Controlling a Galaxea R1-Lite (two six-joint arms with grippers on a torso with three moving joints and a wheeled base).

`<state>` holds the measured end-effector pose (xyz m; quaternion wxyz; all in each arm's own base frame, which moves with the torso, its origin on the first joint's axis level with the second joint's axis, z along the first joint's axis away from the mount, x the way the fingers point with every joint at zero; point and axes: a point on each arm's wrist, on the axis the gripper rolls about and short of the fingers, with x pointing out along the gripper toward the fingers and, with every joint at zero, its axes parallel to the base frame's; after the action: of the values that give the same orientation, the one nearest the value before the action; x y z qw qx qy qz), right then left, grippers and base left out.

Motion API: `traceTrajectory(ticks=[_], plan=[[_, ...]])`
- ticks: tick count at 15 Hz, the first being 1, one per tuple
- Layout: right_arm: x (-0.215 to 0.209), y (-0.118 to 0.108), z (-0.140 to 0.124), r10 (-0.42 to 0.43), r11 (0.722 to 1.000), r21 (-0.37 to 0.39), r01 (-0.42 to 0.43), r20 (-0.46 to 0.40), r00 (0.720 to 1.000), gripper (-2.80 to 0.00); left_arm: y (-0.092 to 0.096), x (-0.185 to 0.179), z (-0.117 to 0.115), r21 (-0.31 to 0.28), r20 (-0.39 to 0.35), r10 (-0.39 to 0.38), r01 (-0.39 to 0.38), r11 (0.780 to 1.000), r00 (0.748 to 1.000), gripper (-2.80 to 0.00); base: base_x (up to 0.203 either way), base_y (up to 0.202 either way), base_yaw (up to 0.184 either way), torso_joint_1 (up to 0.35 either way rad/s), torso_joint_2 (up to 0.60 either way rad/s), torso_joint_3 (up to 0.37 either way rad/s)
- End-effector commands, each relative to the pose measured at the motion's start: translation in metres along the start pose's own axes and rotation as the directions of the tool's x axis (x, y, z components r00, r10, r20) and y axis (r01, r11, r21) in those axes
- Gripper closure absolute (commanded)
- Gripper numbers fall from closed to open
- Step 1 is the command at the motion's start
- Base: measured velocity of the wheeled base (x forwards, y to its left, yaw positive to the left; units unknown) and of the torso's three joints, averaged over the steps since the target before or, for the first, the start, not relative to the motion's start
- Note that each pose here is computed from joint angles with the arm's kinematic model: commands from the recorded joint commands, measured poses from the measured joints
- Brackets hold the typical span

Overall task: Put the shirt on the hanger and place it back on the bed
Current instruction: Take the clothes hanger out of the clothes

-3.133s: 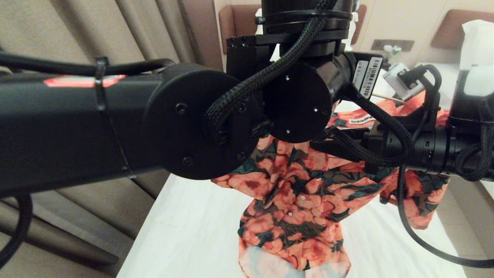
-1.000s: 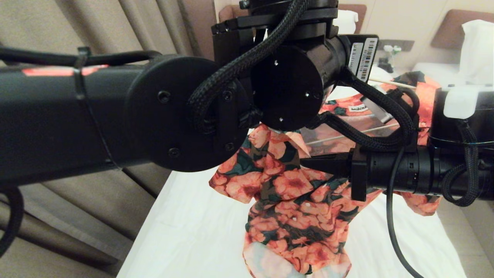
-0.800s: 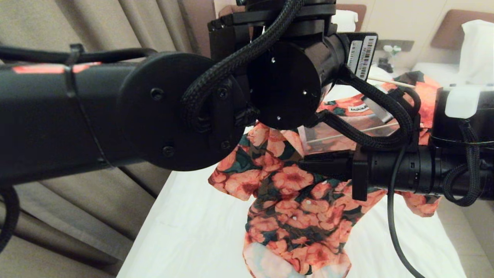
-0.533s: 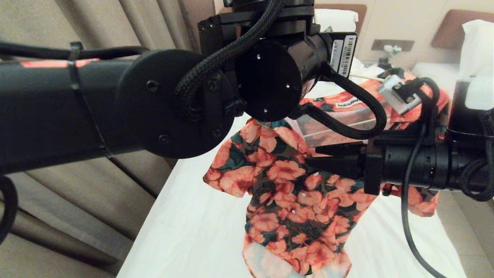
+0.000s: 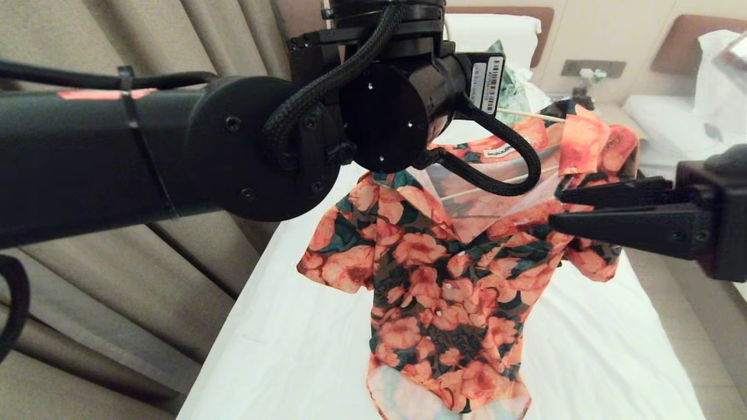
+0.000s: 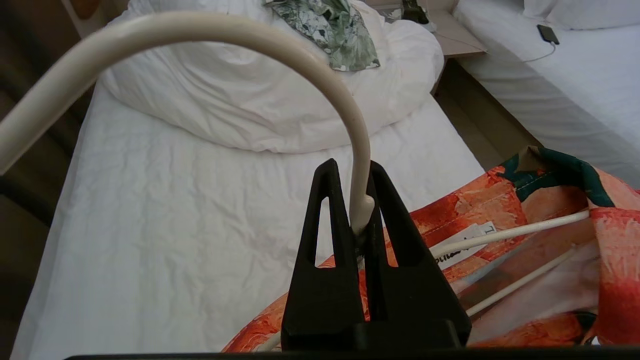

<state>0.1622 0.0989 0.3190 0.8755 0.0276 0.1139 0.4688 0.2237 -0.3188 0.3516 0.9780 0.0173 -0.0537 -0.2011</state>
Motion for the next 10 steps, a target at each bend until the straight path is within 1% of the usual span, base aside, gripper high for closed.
traceTrajectory(ticks=[1, 3, 5, 6, 8, 9, 10], plan=[[-0.035, 0.012, 0.020, -0.041, 0.999, 0.004, 0.041, 0.063, 0.997, -2.80, 0.001, 0.000, 0.000, 0.001, 0.000, 0.007, -0.007, 1.000, 1.000, 0.00, 0.000, 0.000, 0.000, 0.000, 0.00, 0.000], [-0.047, 0.011, 0.029, -0.083, 0.995, 0.058, 0.079, 0.079, 0.993, -2.80, 0.000, 0.000, 0.000, 0.002, -0.003, 0.006, -0.006, 1.000, 1.000, 0.00, 0.000, 0.000, 0.000, 0.000, 0.00, 0.000], [-0.050, 0.005, 0.035, -0.133, 0.988, 0.087, 0.128, 0.060, 0.989, -2.80, 0.000, 0.000, 0.000, 0.004, -0.003, 0.005, -0.005, 1.000, 1.000, 0.00, 0.000, 0.000, 0.000, 0.000, 0.00, 0.000], [-0.051, 0.001, 0.038, -0.158, 0.982, 0.107, 0.154, 0.038, 0.987, -2.80, 0.000, 0.000, 0.000, 0.004, -0.001, 0.005, -0.005, 1.000, 1.000, 0.00, 0.000, 0.000, 0.000, 0.000, 0.00, 0.000], [-0.048, -0.008, 0.045, -0.196, 0.968, 0.155, 0.198, -0.032, 0.980, -2.80, 0.000, -0.001, 0.001, 0.004, 0.001, 0.004, -0.004, 1.000, 1.000, 0.00, 0.000, 0.000, 0.000, 0.000, 0.00, 0.000], [-0.043, -0.015, 0.047, -0.216, 0.956, 0.186, 0.225, -0.070, 0.974, -2.80, 0.000, -0.002, 0.002, 0.003, 0.002, 0.004, -0.004, 1.000, 1.000, 0.00, 0.000, 0.000, 0.000, 0.000, 0.00, 0.000], [-0.036, -0.023, 0.048, -0.245, 0.939, 0.222, 0.262, -0.102, 0.964, -2.80, 0.000, -0.002, 0.003, 0.002, 0.004, 0.002, -0.002, 1.000, 1.000, 0.00, 0.000, 0.000, 0.000, 0.000, 0.00, 0.000]])
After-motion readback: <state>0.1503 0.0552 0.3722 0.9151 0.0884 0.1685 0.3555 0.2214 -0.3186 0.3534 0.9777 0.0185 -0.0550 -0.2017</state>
